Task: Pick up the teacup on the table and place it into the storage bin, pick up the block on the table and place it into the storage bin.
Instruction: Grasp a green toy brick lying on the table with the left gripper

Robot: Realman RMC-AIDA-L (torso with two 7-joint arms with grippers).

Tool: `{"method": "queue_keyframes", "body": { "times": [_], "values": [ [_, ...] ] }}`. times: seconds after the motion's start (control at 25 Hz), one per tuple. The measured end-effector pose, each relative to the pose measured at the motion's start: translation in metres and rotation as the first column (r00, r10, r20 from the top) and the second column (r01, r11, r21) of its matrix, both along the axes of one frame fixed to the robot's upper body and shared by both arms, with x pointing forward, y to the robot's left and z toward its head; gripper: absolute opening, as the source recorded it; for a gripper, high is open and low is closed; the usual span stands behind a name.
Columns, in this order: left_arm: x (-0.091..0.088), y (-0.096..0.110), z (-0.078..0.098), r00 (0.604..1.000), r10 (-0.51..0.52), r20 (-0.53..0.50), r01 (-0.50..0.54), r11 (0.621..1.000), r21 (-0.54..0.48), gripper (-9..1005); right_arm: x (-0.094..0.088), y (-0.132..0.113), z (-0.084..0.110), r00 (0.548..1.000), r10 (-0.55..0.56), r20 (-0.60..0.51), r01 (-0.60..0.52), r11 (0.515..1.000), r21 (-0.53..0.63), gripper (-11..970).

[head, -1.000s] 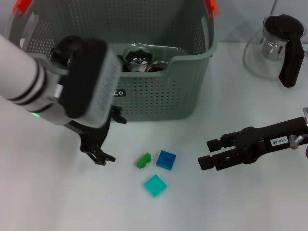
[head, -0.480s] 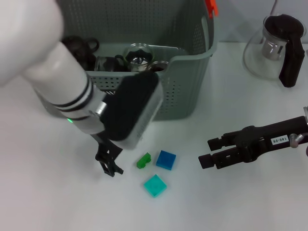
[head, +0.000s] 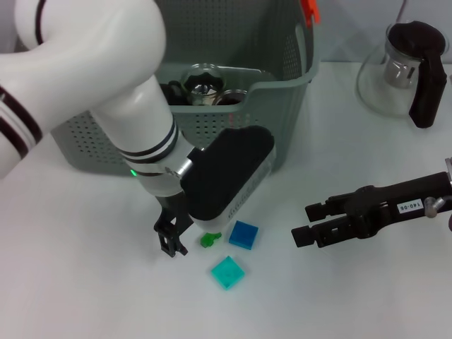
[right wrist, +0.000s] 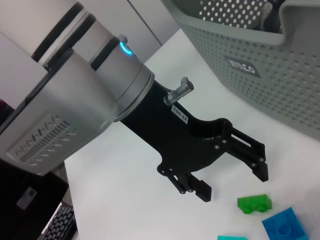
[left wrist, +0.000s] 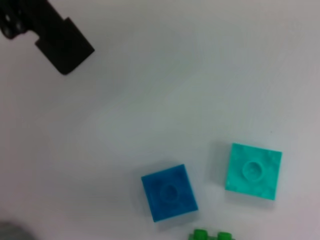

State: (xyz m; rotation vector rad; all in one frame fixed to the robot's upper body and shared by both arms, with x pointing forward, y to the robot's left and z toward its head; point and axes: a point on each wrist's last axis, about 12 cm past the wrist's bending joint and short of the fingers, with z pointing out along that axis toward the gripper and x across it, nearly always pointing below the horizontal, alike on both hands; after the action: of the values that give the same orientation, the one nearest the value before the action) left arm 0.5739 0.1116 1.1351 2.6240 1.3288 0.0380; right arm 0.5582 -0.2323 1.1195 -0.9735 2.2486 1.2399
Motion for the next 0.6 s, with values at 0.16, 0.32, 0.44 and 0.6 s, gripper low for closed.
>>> {"method": "queue_keyframes", "body": {
  "times": [0.16,0.32,0.44,0.6],
  "values": [
    [0.001,-0.006,0.000,0.999,-0.034,0.002,0.034,0.999,0.015,916,-0.001,0.000,-0.001,1.000,-0.004,-0.004,0.004,1.000,0.003,916],
    [0.001,-0.009,-0.003,0.998,-0.056,-0.002,0.057,0.998,0.030,915,-0.002,0.000,-0.003,1.000,-0.007,-0.008,0.007,1.000,0.006,916],
    [0.001,-0.012,-0.003,0.997,-0.071,0.004,0.071,0.997,0.037,914,-0.002,0.001,-0.003,1.000,-0.007,-0.007,0.007,1.000,0.007,916],
    [0.000,-0.015,-0.005,0.997,-0.083,0.003,0.082,0.996,0.045,912,-0.002,0.001,-0.004,1.000,-0.009,-0.006,0.009,1.000,0.008,915]
  ]
}}
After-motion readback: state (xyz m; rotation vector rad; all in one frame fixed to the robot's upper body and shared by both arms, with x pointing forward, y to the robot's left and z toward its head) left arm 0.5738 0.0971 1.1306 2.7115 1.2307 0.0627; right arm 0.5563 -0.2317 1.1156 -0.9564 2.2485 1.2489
